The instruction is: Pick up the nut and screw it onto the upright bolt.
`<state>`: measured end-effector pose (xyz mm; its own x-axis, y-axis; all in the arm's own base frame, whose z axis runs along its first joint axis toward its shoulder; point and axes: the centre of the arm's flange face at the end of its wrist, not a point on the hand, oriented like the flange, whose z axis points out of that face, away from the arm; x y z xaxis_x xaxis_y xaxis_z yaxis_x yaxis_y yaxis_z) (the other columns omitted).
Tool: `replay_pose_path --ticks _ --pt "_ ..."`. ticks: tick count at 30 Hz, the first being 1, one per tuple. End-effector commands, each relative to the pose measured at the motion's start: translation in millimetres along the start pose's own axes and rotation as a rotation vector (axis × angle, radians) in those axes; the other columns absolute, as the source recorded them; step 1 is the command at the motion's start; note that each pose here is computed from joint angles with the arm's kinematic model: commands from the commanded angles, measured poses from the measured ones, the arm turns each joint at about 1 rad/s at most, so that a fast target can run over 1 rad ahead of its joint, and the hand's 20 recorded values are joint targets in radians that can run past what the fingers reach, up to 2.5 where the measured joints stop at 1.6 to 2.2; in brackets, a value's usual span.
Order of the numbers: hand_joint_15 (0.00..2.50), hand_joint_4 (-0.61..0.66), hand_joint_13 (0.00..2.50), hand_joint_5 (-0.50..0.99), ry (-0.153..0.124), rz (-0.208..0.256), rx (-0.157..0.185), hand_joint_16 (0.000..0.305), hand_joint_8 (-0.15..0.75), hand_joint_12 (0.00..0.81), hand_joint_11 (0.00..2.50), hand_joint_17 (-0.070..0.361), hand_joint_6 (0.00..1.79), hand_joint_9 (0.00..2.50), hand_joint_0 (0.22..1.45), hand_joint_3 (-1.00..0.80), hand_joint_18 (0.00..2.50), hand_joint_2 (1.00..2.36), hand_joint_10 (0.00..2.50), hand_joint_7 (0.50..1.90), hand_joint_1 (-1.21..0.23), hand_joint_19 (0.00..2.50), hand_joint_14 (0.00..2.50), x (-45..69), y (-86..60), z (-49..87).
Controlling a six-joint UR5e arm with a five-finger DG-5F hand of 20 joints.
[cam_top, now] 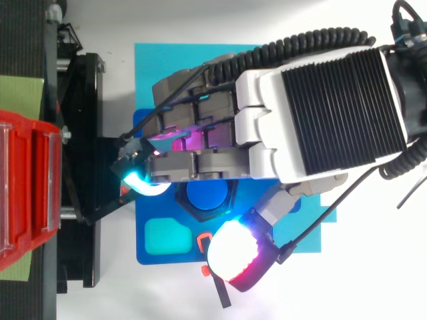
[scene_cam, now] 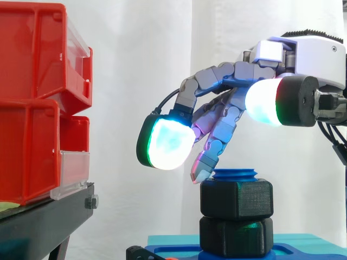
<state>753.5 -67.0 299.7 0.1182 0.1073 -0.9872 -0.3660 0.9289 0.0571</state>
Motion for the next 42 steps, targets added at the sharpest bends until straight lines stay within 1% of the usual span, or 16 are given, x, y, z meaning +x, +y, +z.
replay_pose_path --ticks 1,7,9,11,12,17,24,25,27,32,39,42 --pt "0.00 0.16 0.80 -0.09 0.005 0.002 0.000 0.021 0.195 0.163 0.00 0.047 0.50 1.01 0.51 -0.50 0.58 1.00 0.00 0.71 -0.25 0.20 0.00 0.9 0.4 -0.4" --pt "0.00 0.16 0.77 -0.10 0.007 0.001 0.003 0.021 0.189 0.171 0.00 0.048 0.50 0.96 0.51 -0.50 0.54 1.00 0.00 0.67 -0.24 0.19 0.00 -0.3 -1.4 -1.8" --pt "0.00 0.16 0.76 -0.11 0.012 0.002 0.005 0.022 0.189 0.169 0.00 0.049 0.50 0.94 0.51 -0.50 0.53 1.00 0.00 0.66 -0.24 0.19 0.00 2.8 -2.4 -3.4" --pt "0.00 0.15 0.72 -0.12 0.019 0.004 0.008 0.022 0.174 0.167 0.00 0.049 0.50 0.85 0.51 -0.50 0.49 1.00 0.00 0.62 -0.25 0.14 0.00 9.4 -3.0 -7.5" --pt "0.00 0.14 0.69 -0.12 0.019 0.004 0.008 0.022 0.171 0.166 0.00 0.049 0.50 0.83 0.51 -0.50 0.45 1.00 0.00 0.60 -0.25 0.12 0.00 9.4 -3.0 -7.5" --pt "0.00 0.14 0.59 -0.13 0.002 0.000 0.007 0.022 0.156 0.178 0.00 0.050 0.50 0.70 0.50 -0.50 0.31 1.00 0.00 0.57 -0.25 0.00 0.00 9.0 -5.2 -7.5" --pt "0.00 0.14 0.55 -0.14 -0.001 -0.003 0.009 0.023 0.158 0.191 0.00 0.051 0.50 0.64 0.49 -0.50 0.23 1.00 0.00 0.57 -0.25 0.00 0.00 8.2 -5.5 -7.0" --pt "0.00 0.14 0.54 -0.14 0.006 0.000 0.009 0.023 0.160 0.191 0.00 0.051 0.50 0.64 0.49 -0.50 0.23 1.00 0.00 0.57 -0.25 0.00 0.00 10.0 -5.3 -8.2" --pt "0.00 0.14 0.54 -0.14 0.011 0.000 0.010 0.023 0.158 0.193 0.00 0.051 0.50 0.64 0.49 -0.50 0.23 1.00 0.00 0.58 -0.25 0.00 0.00 12.1 -5.1 -9.4" --pt "0.00 0.14 0.54 -0.13 0.010 0.001 0.011 0.023 0.162 0.196 0.00 0.052 0.50 0.64 0.49 -0.50 0.23 1.00 0.00 0.61 -0.25 0.00 0.00 12.0 -5.2 -9.4" --pt "0.00 0.15 0.55 -0.12 0.035 0.008 0.012 0.024 0.166 0.201 0.00 0.053 0.50 0.64 0.49 -0.50 0.23 1.00 0.00 0.62 -0.25 0.00 0.00 14.5 -4.5 -12.0" --pt "0.00 0.15 0.56 -0.11 0.037 0.010 0.014 0.024 0.167 0.205 0.00 0.054 0.50 0.64 0.49 -0.50 0.24 1.00 0.00 0.64 -0.25 0.00 0.00 14.7 -4.6 -12.1"
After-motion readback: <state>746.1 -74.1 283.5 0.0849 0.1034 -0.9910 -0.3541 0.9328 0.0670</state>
